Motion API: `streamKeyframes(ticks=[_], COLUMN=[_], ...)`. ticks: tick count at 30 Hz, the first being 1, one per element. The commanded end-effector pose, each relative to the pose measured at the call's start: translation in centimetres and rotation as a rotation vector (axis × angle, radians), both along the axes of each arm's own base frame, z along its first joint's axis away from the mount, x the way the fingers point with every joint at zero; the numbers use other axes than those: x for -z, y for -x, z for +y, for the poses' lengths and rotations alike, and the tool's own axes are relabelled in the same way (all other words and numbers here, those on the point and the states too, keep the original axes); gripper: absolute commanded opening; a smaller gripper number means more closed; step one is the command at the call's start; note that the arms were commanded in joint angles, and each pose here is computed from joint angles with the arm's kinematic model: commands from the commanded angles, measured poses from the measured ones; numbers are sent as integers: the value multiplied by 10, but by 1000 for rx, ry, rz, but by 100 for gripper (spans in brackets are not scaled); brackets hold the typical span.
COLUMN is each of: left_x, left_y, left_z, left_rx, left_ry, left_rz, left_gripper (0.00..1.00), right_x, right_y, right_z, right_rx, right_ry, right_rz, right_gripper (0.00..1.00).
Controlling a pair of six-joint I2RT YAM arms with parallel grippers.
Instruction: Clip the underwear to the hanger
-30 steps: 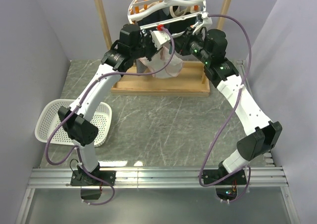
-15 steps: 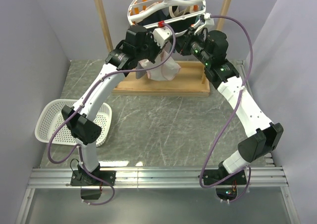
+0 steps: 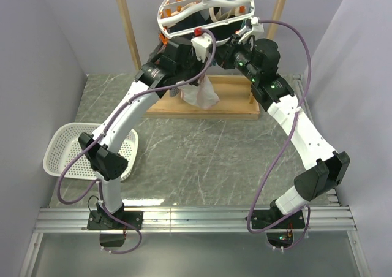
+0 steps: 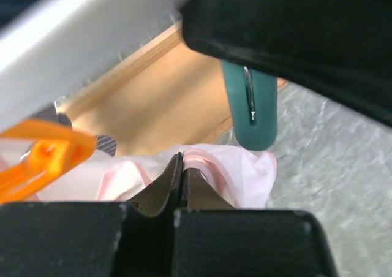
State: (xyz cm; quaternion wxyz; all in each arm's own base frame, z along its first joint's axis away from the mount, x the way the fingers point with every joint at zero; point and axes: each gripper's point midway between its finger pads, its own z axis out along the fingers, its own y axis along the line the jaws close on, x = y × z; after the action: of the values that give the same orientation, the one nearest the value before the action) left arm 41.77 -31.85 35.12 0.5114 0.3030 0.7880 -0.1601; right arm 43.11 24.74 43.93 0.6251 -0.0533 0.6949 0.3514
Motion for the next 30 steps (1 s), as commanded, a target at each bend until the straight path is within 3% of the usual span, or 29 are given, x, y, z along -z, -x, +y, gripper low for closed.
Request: streamKeyframes(ticks=[1, 30], left_x=[-29, -36], left_y=[4, -4], left_z=[9, 5], left_rx=[-149, -420], left_ry=[111, 325], left_rz=[35, 136], left_gripper=[0, 0], right_x=[-7, 5], right_y=[3, 9], right_z=[-3, 6], right_rx=[28, 63], right_ry=[-17, -14], right_rz=[-14, 30], right_gripper=[0, 0])
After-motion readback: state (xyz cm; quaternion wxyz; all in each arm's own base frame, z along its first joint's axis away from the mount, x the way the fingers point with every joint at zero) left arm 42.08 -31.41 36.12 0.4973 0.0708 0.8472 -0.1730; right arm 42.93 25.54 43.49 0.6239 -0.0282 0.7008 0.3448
